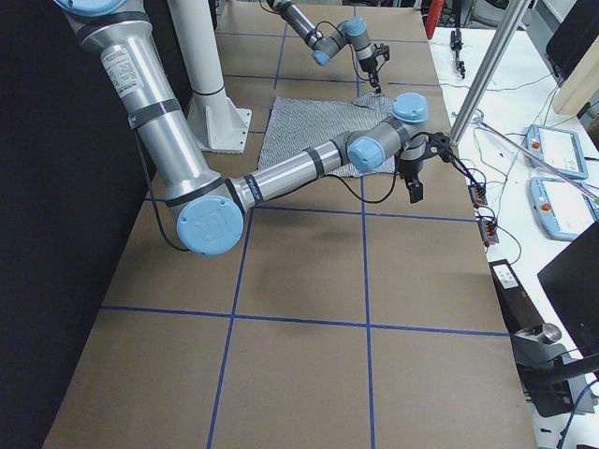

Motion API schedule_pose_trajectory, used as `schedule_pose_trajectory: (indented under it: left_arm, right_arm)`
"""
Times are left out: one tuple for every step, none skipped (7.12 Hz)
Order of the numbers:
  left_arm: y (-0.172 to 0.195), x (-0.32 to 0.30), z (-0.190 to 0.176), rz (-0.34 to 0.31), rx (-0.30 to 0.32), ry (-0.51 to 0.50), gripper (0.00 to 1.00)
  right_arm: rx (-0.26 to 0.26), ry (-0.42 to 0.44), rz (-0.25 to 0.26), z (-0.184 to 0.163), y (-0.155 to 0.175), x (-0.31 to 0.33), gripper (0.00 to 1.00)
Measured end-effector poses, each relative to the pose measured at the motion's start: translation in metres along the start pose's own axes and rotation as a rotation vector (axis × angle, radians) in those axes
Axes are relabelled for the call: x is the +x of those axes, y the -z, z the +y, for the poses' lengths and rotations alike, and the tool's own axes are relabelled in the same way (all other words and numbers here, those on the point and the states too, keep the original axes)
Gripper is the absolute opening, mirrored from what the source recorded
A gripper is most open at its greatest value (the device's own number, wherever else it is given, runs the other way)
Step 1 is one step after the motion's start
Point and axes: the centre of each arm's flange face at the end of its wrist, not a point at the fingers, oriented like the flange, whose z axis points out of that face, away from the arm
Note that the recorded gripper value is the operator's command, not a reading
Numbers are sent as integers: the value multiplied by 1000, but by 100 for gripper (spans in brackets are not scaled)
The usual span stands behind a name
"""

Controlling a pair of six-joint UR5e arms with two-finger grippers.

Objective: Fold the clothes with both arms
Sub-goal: 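Lower the left gripper onto the sleeve nearest it and grasp it, then fold the sleeve inward over the shirt body with the left gripper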

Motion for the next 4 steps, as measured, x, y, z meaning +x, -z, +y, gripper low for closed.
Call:
schedule_pose_trajectory:
  left_arm:
    - [3,27,-10,-4,-9,29,0]
    - [6,59,-16,-8,-24,62,0]
    - [9,89,-19,-5,-36,85,0]
    - [10,112,-16,0,-49,94,0]
  right_arm:
    - [0,-2,0,0,0,0,100]
    - [0,-2,0,0,0,0,100]
    - [0,-2,0,0,0,-1,100]
    - [0,-3,-1,-1,0,-1,100]
